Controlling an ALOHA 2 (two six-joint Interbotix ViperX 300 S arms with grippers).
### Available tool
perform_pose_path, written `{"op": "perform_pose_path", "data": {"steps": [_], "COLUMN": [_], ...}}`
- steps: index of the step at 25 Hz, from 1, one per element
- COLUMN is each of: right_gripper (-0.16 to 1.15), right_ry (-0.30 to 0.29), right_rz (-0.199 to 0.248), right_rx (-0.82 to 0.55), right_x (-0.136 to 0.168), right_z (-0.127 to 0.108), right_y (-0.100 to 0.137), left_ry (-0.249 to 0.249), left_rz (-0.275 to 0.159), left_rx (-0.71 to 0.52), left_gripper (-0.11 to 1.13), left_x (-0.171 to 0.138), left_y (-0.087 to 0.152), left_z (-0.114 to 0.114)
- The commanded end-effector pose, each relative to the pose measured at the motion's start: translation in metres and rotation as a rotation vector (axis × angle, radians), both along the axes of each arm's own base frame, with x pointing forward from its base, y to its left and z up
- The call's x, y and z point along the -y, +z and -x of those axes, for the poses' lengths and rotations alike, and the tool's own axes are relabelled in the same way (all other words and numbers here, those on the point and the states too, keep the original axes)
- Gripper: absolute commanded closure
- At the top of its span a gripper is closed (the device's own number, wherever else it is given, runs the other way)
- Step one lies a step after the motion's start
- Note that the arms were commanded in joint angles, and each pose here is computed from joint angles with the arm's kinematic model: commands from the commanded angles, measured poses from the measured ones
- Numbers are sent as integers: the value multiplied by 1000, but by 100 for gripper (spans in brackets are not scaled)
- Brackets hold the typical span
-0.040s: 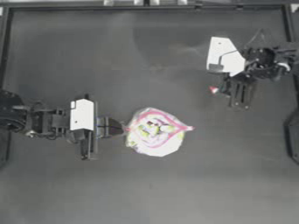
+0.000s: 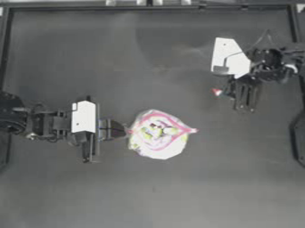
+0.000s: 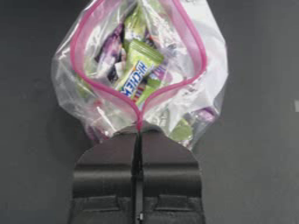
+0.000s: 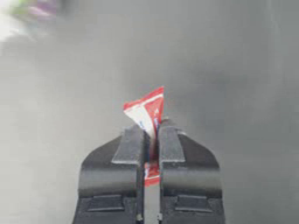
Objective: Put candy in bag
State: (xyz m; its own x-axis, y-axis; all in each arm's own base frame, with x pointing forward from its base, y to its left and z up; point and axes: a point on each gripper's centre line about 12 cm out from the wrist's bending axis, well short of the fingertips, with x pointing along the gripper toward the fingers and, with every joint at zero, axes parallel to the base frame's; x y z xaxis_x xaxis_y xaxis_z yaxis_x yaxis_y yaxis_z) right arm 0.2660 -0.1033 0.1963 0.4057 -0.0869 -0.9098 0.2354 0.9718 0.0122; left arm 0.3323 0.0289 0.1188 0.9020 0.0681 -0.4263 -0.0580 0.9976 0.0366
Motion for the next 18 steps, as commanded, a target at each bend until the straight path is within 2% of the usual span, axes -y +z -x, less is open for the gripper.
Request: {"op": "perform_pose_path", "data": {"steps": [1, 7, 11, 18], "right_gripper": [73, 73, 73, 73], "right_ry": [33, 85, 139, 211], "right_rz": [7, 4, 2, -4], "right_rx": [95, 148, 176, 155], "right_x": [-12, -31, -48, -65], "right_z": [-14, -35, -57, -96], "right_y": [38, 64, 76, 71], "left_ry": [-1, -2, -2, 0], "left_rz": [-5, -7, -8, -5], "left_rx": [36, 44, 38, 29], "left_gripper": [99, 99, 99, 99], "left_x": [-1, -1, -1, -2], "left_y": [9, 12, 9, 6], "left_z": [-5, -9, -13, -13]}}
